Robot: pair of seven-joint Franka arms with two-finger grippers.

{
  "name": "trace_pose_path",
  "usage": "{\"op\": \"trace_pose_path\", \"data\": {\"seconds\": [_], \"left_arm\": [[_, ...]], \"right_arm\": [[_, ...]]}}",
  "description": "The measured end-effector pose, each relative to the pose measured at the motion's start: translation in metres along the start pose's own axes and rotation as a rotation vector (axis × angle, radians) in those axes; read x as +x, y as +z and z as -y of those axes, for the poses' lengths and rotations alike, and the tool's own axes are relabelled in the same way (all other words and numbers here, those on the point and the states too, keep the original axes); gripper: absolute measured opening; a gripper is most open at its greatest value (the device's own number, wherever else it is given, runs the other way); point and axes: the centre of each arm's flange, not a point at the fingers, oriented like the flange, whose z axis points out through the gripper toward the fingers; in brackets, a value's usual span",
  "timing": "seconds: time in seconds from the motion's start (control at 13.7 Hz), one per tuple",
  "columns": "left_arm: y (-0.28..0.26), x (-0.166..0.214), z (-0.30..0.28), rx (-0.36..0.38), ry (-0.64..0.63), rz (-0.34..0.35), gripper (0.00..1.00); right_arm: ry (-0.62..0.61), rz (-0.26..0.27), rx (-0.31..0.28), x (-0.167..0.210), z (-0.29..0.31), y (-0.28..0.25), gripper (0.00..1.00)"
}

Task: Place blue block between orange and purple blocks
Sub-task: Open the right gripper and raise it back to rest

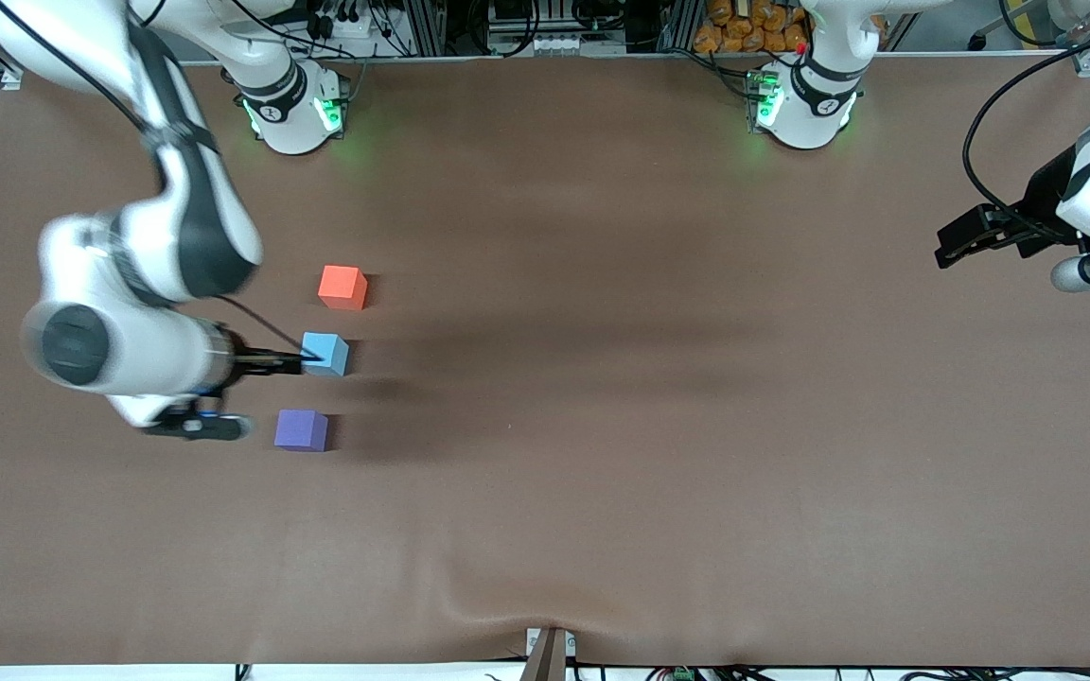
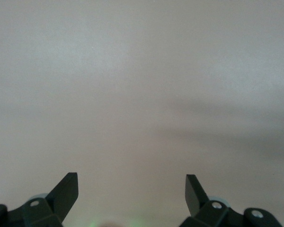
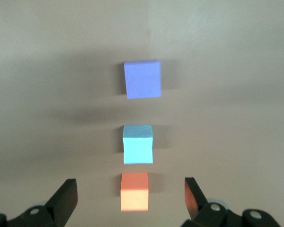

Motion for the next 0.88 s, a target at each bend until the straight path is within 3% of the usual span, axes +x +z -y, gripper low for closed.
{"op": "trace_pose_path", "data": {"seconds": [0.15,0.51,0.88], "left_arm": [[0.0,0.0,0.0,0.0,0.0,0.0,1.0],[0.001,0.0,0.0,0.0,0.0,0.001,1.0],[0.001,0.0,0.0,0.0,0.0,0.001,1.0]], "right_arm": [[-0.01,-0.058,0.02,-0.008,-0.023,-0.067,1.0],[-0.023,-0.085,0.043,-0.025,-0.121,-0.134,1.0],[0.012,-0.189,0.055,-0.1,-0.115,-0.209,1.0]]}}
